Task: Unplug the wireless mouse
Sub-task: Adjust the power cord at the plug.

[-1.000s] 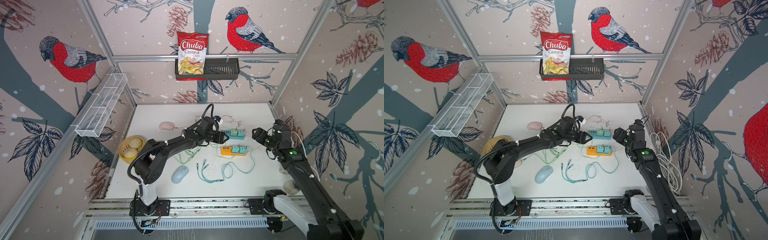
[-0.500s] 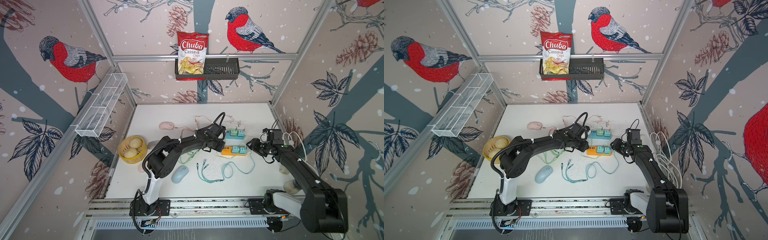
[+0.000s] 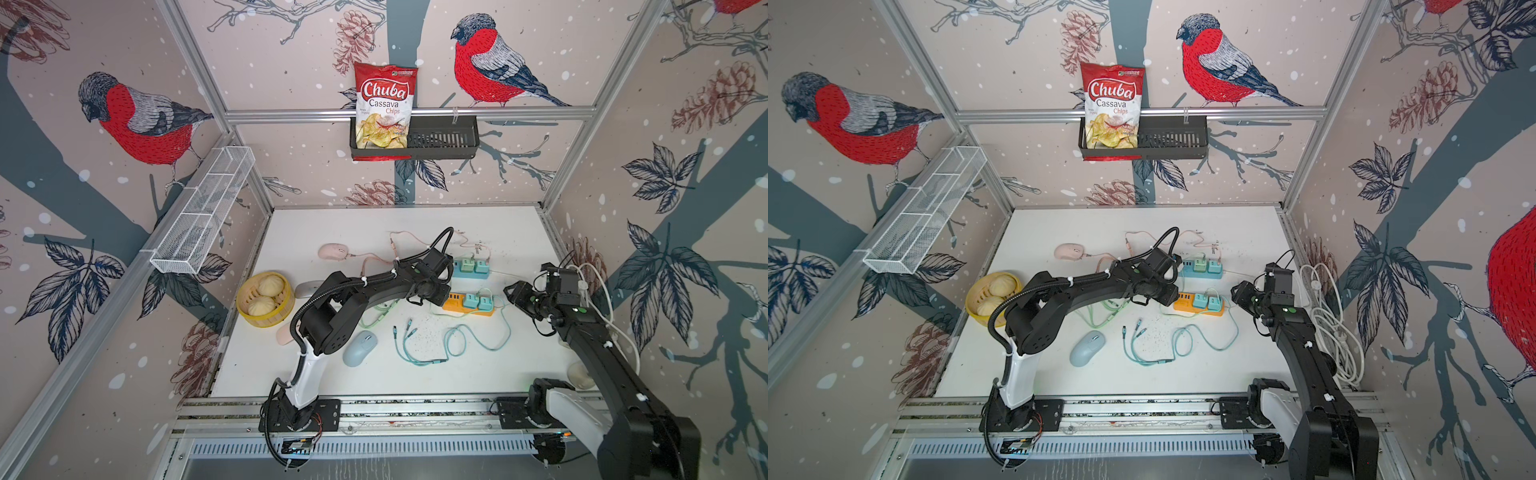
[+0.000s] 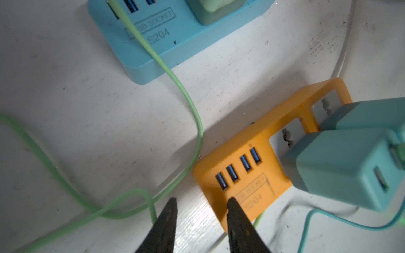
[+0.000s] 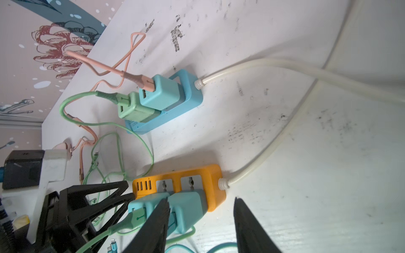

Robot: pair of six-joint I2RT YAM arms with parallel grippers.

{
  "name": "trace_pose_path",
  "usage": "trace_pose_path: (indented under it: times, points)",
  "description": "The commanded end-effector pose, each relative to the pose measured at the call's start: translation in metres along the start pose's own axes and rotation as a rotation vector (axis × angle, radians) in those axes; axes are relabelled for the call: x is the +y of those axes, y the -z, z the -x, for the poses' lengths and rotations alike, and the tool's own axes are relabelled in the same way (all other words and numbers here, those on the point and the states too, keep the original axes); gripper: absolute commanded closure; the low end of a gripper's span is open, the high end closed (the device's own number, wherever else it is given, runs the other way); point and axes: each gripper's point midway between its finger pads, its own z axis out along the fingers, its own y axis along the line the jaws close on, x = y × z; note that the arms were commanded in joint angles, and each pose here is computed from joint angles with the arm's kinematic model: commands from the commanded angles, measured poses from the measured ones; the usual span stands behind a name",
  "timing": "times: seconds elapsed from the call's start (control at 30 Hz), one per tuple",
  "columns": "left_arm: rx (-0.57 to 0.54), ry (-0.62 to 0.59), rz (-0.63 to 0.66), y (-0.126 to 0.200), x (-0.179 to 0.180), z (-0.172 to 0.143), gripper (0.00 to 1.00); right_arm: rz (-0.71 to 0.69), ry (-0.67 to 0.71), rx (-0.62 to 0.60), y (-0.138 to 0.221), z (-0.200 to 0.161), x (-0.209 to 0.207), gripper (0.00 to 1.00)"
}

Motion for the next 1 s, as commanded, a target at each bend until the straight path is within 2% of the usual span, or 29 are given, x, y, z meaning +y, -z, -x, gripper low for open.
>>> trace_pose_path:
  times: [0.0,0.07,0.17,0.27,0.37,0.5,0.83,0.97]
  points:
    - [0.014,-0.022,-0.037,-0.003,-0.011,0.002,0.6,0.021,-0.039,0.023,-0.006,-0.006,-0.001,0.53]
    - [0.029,-0.033,-0.035,-0.008,-0.014,0.0,0.6,0.031,-0.05,0.074,-0.012,-0.018,-0.003,0.65]
    - [0.054,-0.035,-0.029,-0.015,-0.013,-0.005,0.63,0.064,-0.063,0.113,-0.018,-0.031,-0.004,0.75]
    - [0.071,-0.037,-0.032,-0.019,-0.011,-0.012,0.66,0.103,-0.041,0.149,-0.021,-0.043,0.0,0.74]
    - [0.085,-0.036,-0.027,-0.023,-0.009,-0.018,0.66,0.126,-0.002,0.17,-0.023,-0.053,0.008,0.68]
    - [0.101,-0.033,-0.016,-0.03,-0.006,-0.019,0.66,0.148,0.033,0.188,-0.025,-0.066,0.022,0.67]
    - [0.067,-0.027,0.022,-0.043,0.007,0.014,0.67,0.229,0.116,0.249,-0.031,-0.099,0.062,0.67]
    - [0.045,-0.02,0.039,-0.045,0.014,0.031,0.68,0.209,0.13,0.238,-0.027,-0.101,0.059,0.62]
